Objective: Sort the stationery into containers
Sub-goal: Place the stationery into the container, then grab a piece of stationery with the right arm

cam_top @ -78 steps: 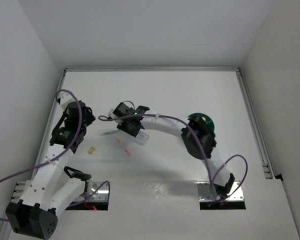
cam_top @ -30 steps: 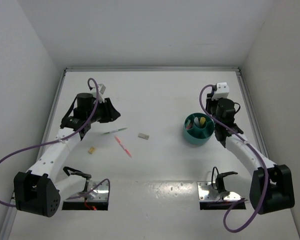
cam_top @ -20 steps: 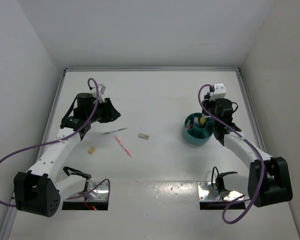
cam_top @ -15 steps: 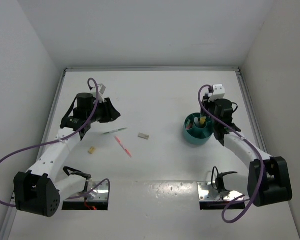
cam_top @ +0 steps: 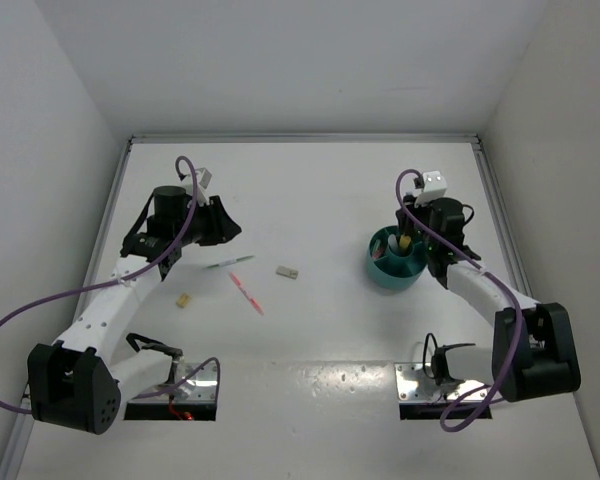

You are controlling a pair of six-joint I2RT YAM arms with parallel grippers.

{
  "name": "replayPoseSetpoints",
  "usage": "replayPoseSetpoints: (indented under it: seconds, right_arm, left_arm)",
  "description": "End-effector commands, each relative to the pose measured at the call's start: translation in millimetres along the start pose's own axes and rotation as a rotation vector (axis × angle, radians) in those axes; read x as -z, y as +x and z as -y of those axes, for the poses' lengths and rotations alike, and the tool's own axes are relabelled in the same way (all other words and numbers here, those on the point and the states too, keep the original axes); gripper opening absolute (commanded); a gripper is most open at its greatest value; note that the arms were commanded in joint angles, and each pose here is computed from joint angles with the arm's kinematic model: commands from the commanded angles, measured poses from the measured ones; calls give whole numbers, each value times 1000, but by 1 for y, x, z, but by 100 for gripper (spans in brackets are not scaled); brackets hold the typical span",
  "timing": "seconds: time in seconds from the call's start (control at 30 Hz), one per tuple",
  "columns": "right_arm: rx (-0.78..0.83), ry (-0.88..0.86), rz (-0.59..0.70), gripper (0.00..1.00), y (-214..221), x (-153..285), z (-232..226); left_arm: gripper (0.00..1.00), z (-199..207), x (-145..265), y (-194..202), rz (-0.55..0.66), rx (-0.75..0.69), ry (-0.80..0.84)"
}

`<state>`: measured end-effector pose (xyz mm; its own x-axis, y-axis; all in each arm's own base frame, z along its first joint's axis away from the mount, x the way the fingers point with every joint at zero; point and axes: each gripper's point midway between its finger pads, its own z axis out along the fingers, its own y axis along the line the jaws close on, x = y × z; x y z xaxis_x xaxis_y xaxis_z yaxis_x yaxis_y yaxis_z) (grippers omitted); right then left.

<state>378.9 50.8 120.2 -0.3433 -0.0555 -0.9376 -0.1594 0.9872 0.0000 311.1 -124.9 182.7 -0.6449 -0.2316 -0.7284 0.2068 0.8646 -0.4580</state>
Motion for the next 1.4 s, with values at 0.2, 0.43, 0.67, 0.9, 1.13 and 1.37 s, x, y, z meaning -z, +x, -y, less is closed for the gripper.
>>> replayPoseSetpoints:
  seconds: [0.2, 0.43, 0.67, 0.9, 1.13, 1.37]
  right_arm:
    - [3, -52, 42, 40, -18, 3, -3]
    - [33, -91, 63, 46, -25, 12, -7]
    - [47, -109, 95, 49, -36, 21, -11]
    - [126, -145, 184, 47, -76, 37, -16]
    - [263, -667, 87, 0, -111, 61, -104]
    - [327, -833, -160, 40, -83, 42, -164]
  left_arm:
    - [43, 6, 2, -7, 27, -27, 27]
    - [43, 6, 2, -7, 27, -27, 27]
    - [43, 6, 2, -7, 27, -27, 27]
    - [16, 1, -3, 1, 1, -17, 18]
    - [0, -34, -11, 7, -1, 56, -183]
    - [37, -53, -19, 19, -58, 75, -284]
